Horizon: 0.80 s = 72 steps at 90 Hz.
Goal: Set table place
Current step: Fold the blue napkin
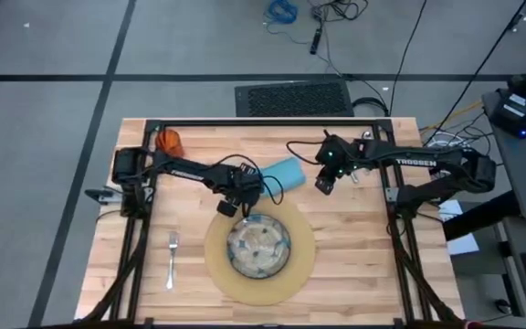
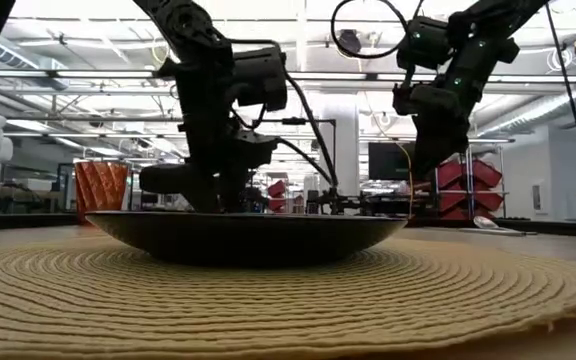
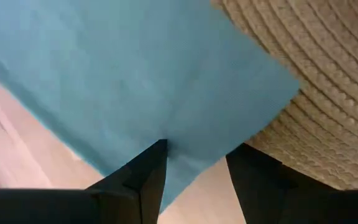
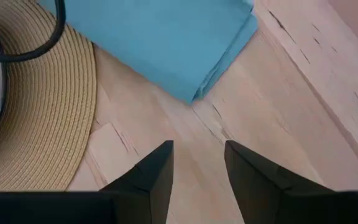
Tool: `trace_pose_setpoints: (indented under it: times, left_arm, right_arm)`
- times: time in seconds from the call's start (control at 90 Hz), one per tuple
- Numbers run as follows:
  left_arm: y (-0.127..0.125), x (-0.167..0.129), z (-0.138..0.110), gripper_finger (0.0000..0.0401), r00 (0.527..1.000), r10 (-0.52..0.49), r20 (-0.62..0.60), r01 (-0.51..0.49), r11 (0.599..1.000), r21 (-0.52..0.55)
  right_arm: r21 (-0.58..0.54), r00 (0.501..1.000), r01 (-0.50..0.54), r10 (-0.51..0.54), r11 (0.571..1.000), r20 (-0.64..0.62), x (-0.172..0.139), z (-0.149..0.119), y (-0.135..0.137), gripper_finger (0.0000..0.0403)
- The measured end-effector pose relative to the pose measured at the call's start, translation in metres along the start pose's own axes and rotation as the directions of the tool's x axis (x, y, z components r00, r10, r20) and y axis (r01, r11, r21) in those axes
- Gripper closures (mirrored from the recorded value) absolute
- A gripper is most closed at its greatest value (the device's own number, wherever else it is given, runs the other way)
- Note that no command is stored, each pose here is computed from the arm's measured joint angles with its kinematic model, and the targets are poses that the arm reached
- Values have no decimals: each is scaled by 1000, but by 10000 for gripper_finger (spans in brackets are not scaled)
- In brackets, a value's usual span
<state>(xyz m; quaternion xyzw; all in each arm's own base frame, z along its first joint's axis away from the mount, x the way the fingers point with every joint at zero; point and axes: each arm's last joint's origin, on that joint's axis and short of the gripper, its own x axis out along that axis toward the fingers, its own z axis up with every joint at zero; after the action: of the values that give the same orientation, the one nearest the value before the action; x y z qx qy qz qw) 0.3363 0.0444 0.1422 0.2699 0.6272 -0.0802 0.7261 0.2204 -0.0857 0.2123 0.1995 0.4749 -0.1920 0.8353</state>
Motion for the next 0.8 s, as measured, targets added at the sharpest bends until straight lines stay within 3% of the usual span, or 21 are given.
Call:
trace_pose_setpoints:
  times: [0.367, 0.489, 0.667, 0.8]
  left_arm:
    - [0, 3, -3, 259, 1000, -3, 11, 3, 1000, -14]
    - [0, 4, -3, 295, 1000, -3, 7, 4, 1000, -19]
    - [2, 4, -2, 383, 999, 34, 5, -34, 998, -51]
    - [6, 4, -3, 396, 992, 113, -56, -116, 991, -66]
  right_arm:
    - [-3, 1000, -1, 2, 1000, 7, 0, 1, 0, 268]
    - [4, 1000, -1, 1, 1000, 7, 0, 1, 0, 268]
    - [7, 1000, -1, 1, 1000, 7, 0, 1, 0, 268]
    - [10, 1000, -2, 1, 1000, 7, 0, 1, 0, 268]
